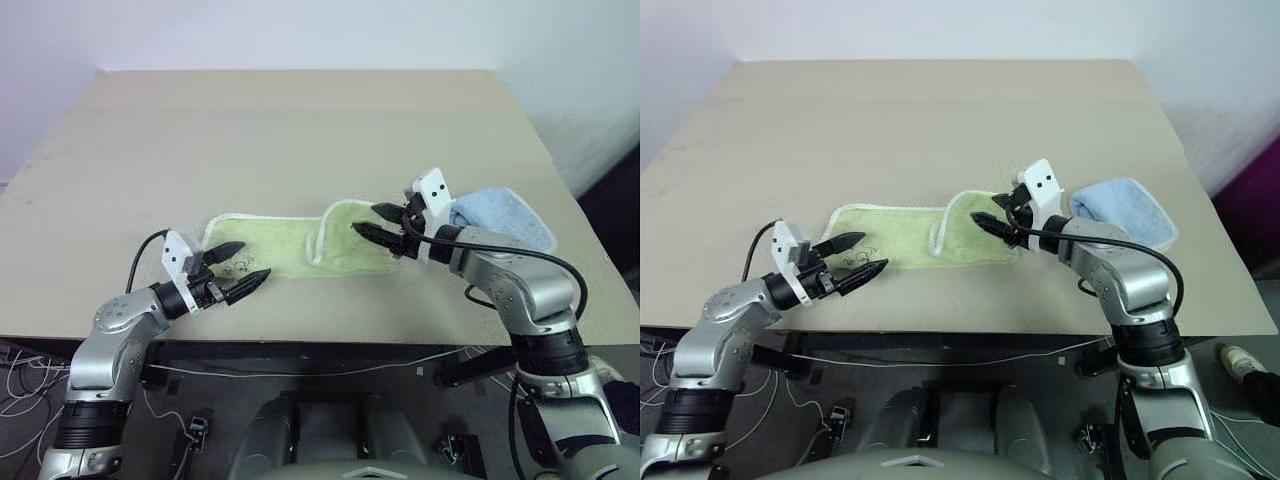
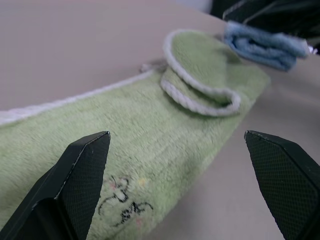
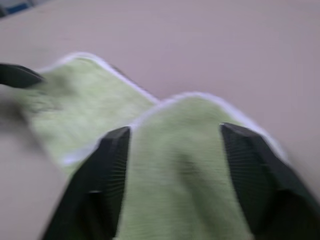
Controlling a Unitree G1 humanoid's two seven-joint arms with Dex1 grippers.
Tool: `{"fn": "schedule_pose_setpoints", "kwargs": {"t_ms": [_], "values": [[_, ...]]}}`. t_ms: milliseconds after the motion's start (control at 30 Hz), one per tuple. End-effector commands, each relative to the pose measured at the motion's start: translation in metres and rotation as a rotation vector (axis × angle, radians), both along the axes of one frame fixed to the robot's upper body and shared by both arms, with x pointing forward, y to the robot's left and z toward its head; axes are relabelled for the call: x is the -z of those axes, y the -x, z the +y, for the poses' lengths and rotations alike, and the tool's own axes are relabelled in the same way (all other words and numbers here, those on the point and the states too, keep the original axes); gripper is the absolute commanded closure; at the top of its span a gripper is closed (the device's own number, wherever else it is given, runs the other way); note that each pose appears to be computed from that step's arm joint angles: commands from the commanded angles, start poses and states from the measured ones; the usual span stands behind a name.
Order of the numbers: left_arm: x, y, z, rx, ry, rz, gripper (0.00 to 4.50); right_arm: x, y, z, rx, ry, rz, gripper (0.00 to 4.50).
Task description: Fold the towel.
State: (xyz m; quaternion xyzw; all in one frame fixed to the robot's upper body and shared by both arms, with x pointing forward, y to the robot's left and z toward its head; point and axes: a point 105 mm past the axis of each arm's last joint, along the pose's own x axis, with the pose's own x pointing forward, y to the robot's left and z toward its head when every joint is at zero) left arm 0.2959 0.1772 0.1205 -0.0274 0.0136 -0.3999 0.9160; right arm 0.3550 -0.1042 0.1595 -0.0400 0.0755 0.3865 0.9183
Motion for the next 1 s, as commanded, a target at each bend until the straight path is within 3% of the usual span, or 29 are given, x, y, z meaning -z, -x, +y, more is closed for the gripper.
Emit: {"fn": "schedule_pose_setpoints", "kwargs": {"t_ms": [33, 133, 333, 433, 567, 733, 1000], "values": [[-0.013, 0.003, 0.003, -0.047, 0.074, -0.010, 0.00, 0.004, -0.013, 0.018, -0.040, 0.007, -0.074, 2.92], [-0.015, 0.009, 0.005, -0.082, 0.131, 0.017, 0.00, 0.026, -0.024, 0.023, -0.029, 0.025, -0.058, 3.93], [-0.018, 0.026, 0.017, -0.202, 0.263, 0.067, 0.00, 0.076, -0.017, 0.038, -0.117, 0.148, -0.046, 3.93], [-0.014, 0.034, 0.019, -0.245, 0.297, 0.099, 0.00, 0.087, -0.012, 0.040, -0.143, 0.188, -0.058, 3.93], [-0.009, 0.041, 0.023, -0.331, 0.340, 0.144, 0.00, 0.067, -0.012, 0.038, -0.146, 0.154, -0.148, 3.93], [-0.008, 0.044, 0.033, -0.477, 0.533, 0.198, 0.00, -0.002, -0.008, 0.029, -0.159, 0.053, -0.345, 3.93], [0.007, 0.038, 0.037, -0.632, 0.814, 0.377, 0.00, -0.046, -0.004, 0.017, -0.172, 0.047, -0.468, 3.93]]}}
